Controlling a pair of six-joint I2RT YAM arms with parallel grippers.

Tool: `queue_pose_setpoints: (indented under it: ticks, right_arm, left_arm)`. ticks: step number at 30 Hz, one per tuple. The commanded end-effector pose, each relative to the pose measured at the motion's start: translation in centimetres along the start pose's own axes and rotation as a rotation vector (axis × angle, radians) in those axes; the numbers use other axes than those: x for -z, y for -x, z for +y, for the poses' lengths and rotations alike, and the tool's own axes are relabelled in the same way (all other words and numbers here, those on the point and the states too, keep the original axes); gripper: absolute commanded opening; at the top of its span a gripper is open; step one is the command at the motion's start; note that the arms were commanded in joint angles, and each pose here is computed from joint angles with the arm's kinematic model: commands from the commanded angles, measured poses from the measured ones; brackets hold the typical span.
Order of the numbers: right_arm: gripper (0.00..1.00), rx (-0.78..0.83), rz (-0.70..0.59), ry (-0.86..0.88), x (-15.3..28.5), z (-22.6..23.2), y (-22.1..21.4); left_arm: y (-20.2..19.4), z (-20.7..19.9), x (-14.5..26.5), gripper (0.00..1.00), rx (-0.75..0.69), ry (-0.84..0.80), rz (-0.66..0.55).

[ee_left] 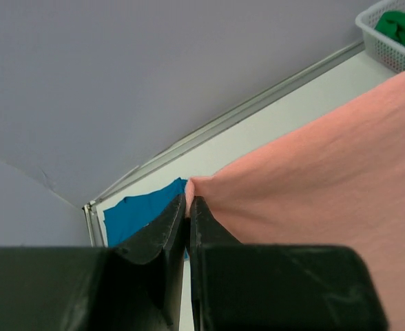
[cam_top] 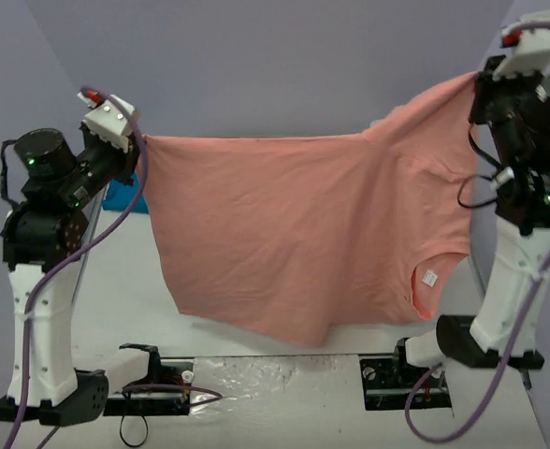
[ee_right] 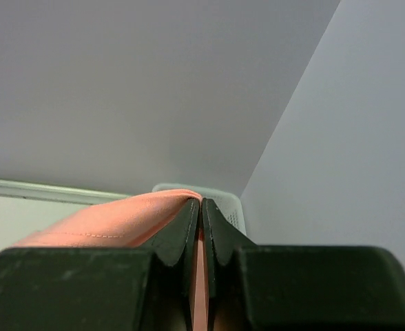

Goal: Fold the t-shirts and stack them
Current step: Flatten out the tshirt

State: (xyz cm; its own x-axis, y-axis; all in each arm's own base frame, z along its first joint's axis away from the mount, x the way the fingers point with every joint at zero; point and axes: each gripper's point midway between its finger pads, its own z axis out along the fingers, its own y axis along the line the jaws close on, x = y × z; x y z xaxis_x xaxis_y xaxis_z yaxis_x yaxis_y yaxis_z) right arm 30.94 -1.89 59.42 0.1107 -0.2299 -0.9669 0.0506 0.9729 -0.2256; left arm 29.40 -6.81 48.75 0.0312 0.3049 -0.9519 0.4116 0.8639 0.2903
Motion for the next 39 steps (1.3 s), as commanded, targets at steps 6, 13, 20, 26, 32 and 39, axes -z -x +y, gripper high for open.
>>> queue_pose_setpoints:
  ticks: [6, 13, 20, 26, 32, 39]
  right_arm:
    - [0.0, -0.006, 0.337, 0.031, -17.8, 3.1, -16.5]
    - [0.0, 0.118, 0.531, 0.101, -21.5, 9.6, -26.0]
    - [0.7, 0.241, 0.704, 0.196, -20.9, 15.6, -33.7]
    - [0.77, 0.279, 0.768, 0.257, -18.0, 17.1, -35.6]
    - [0.77, 0.256, 0.771, 0.335, -13.7, 17.1, -34.4]
    - [0.77, 0.24, 0.875, 0.499, -4.0, 17.8, -37.0]
  left_arm:
    - [-11.4, 3.3, -13.1, 0.02, 0.028, 0.021, 0.212]
    - [-19.9, 4.1, -18.2, 0.02, 0.003, -0.014, 0.382]
    - [-25.7, 3.5, -20.0, 0.95, -0.043, -0.077, 0.532]
    - [-23.8, 3.4, -18.2, 0.94, -0.08, -0.048, 0.517]
    - [-22.6, 0.0, -14.9, 0.94, -0.085, -0.171, 0.511]
    - [-29.3, -6.0, -8.6, 0.95, -0.149, -0.421, 0.67]
